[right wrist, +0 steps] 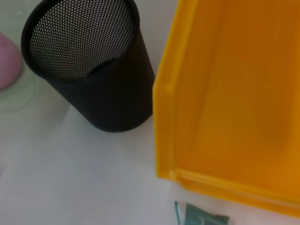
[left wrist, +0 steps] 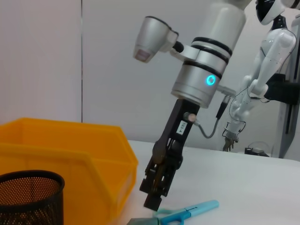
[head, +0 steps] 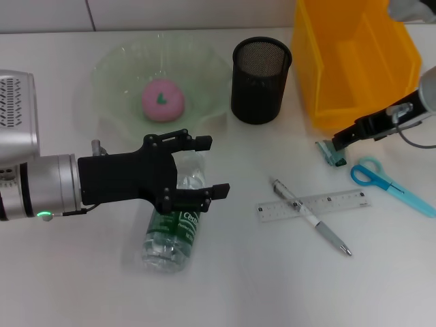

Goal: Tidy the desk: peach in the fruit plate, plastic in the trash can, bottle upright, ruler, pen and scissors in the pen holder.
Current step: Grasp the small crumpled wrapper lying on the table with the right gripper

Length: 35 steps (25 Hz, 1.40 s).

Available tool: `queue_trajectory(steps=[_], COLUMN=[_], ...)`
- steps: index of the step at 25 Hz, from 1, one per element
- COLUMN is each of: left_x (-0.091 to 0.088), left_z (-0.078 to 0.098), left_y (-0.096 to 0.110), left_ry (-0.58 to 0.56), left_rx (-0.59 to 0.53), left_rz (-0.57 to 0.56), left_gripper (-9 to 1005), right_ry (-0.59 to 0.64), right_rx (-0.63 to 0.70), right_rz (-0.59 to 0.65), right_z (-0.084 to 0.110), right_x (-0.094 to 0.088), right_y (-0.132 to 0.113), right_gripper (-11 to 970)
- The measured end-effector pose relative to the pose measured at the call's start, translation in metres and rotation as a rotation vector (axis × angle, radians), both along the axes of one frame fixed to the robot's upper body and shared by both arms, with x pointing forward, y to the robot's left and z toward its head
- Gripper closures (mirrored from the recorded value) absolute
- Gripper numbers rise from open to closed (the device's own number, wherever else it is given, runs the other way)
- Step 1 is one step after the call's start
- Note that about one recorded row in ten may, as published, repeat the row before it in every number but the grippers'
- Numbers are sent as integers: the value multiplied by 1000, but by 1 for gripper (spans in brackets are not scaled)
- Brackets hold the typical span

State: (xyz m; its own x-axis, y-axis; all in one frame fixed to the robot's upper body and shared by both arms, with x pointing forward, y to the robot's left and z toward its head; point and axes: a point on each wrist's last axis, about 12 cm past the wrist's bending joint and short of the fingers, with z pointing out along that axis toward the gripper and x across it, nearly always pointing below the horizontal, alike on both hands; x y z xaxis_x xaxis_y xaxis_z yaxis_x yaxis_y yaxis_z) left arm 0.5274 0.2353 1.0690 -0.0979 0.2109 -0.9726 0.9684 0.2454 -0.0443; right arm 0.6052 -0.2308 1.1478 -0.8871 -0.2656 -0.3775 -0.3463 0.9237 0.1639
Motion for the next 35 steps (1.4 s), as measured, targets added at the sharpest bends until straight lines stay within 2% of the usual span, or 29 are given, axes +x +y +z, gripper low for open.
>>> queue_trajectory(steps=[10, 19, 30, 35], left_x=[0, -1, -3, -3], left_z=[0, 0, -2, -2], left_y=[1, 1, 1, 1], left_ry=[-2, -1, -2, -3], left_rx=[2, 0, 6, 7], left_rz=[-1, -4, -6, -6], left_gripper=[135, 135, 135, 135], right_ry=[21, 23, 27, 27], right_rx=[-18, -19, -21, -13], right_rz=[21, 21, 15, 13], right_z=[-18, -23, -29, -29], right_x=[6, 7, 10, 11], right_y=[13, 15, 17, 17], right_gripper=[187, 205, 435, 505])
